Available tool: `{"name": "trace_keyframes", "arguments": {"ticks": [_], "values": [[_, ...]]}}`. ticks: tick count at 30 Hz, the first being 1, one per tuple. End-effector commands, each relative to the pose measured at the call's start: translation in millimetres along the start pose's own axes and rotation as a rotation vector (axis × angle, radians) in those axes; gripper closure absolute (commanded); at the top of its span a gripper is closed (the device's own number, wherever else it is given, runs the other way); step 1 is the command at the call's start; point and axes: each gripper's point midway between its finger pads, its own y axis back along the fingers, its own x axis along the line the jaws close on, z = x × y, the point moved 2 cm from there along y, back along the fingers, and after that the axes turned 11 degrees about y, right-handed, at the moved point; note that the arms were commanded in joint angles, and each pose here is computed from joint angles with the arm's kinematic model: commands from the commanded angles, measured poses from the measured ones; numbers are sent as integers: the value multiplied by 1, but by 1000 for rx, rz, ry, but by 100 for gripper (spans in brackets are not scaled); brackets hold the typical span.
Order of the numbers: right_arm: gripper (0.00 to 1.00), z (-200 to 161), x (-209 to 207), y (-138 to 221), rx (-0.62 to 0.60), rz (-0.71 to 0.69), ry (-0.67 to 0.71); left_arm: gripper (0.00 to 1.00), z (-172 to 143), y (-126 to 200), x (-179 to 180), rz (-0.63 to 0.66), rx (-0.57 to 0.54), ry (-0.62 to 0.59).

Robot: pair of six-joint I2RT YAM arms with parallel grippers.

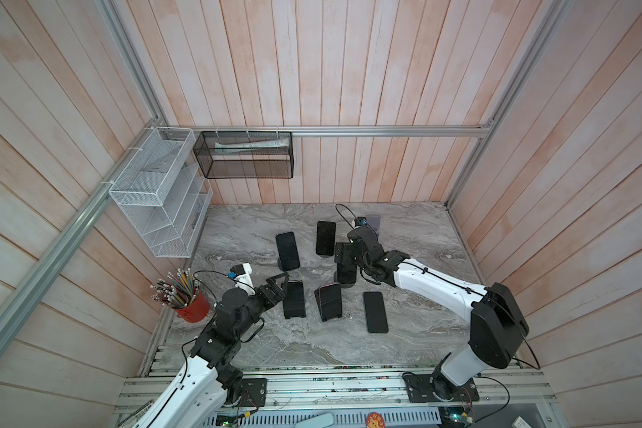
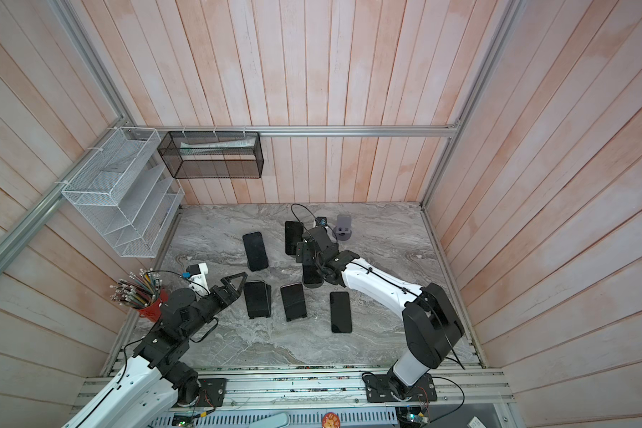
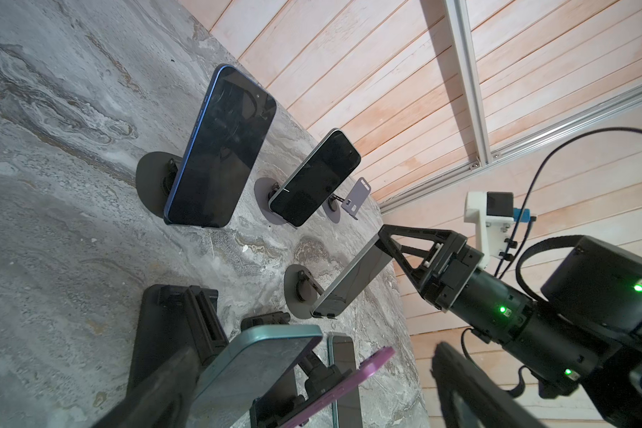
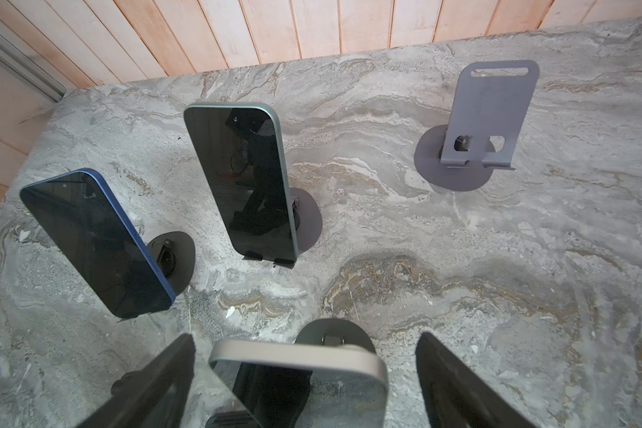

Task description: Remove the phone from the phone stand

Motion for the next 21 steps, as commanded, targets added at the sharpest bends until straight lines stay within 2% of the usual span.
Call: {"name": "trace_keyframes", "arguments": {"ticks": [1, 21], "values": [[6, 3, 6, -2, -5, -4, 13, 0, 1, 0, 5, 11, -11, -19], [11, -2, 9, -9, 25, -38, 46, 0, 0, 1, 6, 12, -7, -14]]}}
